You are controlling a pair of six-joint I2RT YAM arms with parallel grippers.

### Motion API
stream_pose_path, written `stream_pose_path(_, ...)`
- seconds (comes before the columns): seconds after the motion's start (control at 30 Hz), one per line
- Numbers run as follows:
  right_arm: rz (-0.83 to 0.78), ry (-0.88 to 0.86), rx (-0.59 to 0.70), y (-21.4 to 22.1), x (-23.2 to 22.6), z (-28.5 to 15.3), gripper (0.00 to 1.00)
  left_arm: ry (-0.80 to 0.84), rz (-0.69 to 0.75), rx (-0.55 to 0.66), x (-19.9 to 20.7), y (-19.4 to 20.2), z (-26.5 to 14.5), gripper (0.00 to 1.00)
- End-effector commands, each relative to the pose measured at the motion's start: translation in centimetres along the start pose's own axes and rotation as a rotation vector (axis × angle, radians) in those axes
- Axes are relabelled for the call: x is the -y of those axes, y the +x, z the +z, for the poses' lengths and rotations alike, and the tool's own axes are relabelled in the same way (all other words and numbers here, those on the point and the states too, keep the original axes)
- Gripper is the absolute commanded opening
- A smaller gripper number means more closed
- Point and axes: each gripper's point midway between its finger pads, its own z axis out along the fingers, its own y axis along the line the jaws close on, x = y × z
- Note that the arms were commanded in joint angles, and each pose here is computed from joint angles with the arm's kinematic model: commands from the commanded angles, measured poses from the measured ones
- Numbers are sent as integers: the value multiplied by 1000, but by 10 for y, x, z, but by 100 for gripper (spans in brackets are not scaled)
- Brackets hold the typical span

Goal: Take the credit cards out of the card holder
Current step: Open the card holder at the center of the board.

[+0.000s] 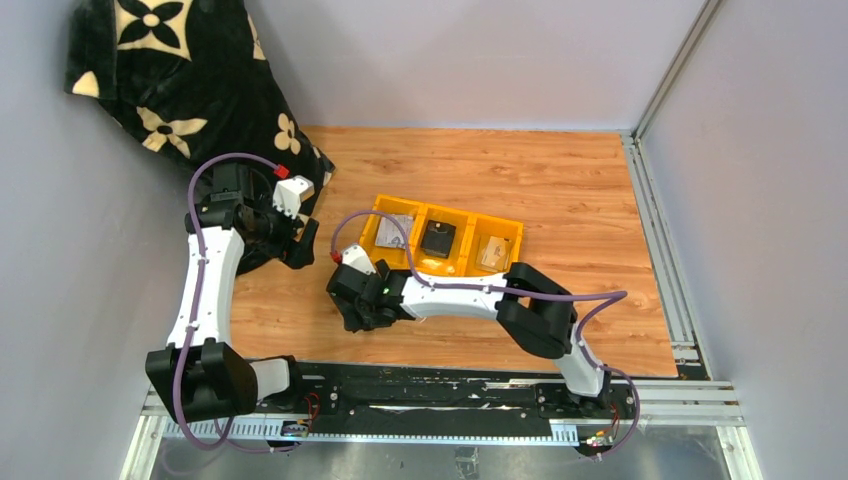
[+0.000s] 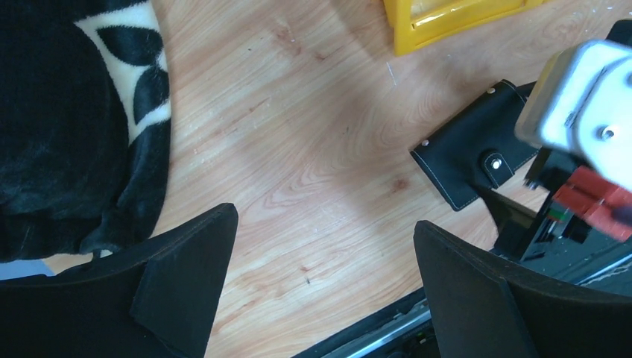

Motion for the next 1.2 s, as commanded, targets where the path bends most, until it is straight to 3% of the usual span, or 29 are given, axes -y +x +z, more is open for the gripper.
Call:
stream_pose_path(0.0,-65,107,-3,2,1,2,92,-22,26,16,-1,-5,-8,100)
stream_pose_path(0.07,-75,144,-3,6,8,1,91,-29,30,12,-2,-4,-9,100)
stream_pose_path(0.3,-82,253,42,0,35,-27,69,-42,31,3,-4,-2,-9,100)
stream_pose_path(0.53,-142,218,51,6,8,-41,68,-61,38,6,-6,-4,-13,100)
stream_pose_path(0.63,-143,170,8,17,-4,-32,63,-70,37,6,-7,-4,-15,100)
stream_pose_path(1.17,-66,93,-30,30,10,-12,48,-47,38,0,0,2,-12,100)
